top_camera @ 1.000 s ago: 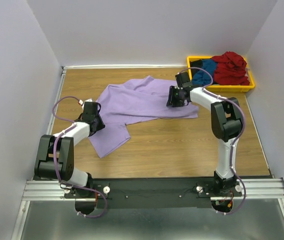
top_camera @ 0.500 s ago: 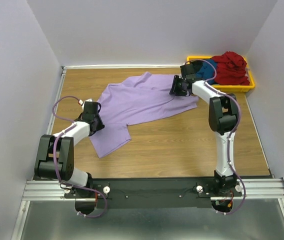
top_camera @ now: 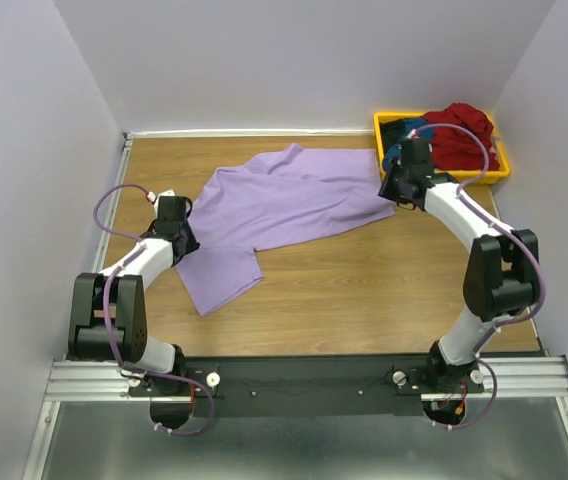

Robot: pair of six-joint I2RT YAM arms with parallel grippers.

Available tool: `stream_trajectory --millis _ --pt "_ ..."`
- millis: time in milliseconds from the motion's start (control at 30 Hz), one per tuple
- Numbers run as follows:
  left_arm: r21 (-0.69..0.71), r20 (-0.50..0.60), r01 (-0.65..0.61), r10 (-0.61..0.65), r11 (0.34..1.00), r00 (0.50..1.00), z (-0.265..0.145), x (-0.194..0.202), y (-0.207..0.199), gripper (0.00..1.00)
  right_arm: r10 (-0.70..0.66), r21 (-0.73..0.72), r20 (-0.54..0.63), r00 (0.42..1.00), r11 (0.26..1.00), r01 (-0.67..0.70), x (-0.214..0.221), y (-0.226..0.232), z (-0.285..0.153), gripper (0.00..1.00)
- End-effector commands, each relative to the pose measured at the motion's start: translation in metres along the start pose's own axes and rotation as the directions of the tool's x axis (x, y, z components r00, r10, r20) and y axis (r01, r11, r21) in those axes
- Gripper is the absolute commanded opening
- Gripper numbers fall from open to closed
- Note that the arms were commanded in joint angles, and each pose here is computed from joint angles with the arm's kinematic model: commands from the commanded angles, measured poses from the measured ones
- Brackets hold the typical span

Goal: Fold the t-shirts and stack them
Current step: Flatten the tshirt out

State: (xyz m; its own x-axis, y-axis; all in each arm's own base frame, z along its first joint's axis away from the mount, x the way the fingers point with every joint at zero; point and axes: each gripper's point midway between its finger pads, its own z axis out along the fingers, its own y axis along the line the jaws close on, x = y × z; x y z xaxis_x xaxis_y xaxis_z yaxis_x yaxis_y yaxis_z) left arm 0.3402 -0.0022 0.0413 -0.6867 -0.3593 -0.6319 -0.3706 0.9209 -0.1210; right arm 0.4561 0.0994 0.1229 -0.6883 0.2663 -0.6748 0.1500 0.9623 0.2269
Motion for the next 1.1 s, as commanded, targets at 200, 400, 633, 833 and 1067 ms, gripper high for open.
stream_trajectory --millis 200,400,633,833,1067 --pt "0.035 0.152 0.003 -0.009 0.999 0.988 -0.034 -0.042 -0.004 0.41 0.137 0.052 -0.109 0.984 0.990 -0.132 0.047 -0.046 0.028 0.31" --pt "0.042 0.222 -0.001 -0.008 0.999 0.975 -0.056 -0.047 0.002 0.41 0.157 0.002 -0.131 0.979 0.987 -0.158 0.040 -0.031 0.054 0.30" --pt "0.068 0.231 0.007 -0.022 0.998 0.973 -0.059 -0.046 -0.001 0.41 0.184 0.027 -0.169 0.968 0.983 -0.182 0.053 -0.034 0.076 0.30" --pt "0.059 0.233 -0.007 -0.007 0.998 0.972 -0.056 -0.049 0.000 0.41 0.169 0.124 -0.197 0.966 0.981 -0.147 0.081 -0.060 0.065 0.28" --pt "0.066 0.236 -0.011 -0.005 0.998 0.972 -0.055 -0.051 -0.003 0.41 0.167 0.253 -0.289 0.943 0.963 -0.093 0.126 -0.096 0.010 0.29"
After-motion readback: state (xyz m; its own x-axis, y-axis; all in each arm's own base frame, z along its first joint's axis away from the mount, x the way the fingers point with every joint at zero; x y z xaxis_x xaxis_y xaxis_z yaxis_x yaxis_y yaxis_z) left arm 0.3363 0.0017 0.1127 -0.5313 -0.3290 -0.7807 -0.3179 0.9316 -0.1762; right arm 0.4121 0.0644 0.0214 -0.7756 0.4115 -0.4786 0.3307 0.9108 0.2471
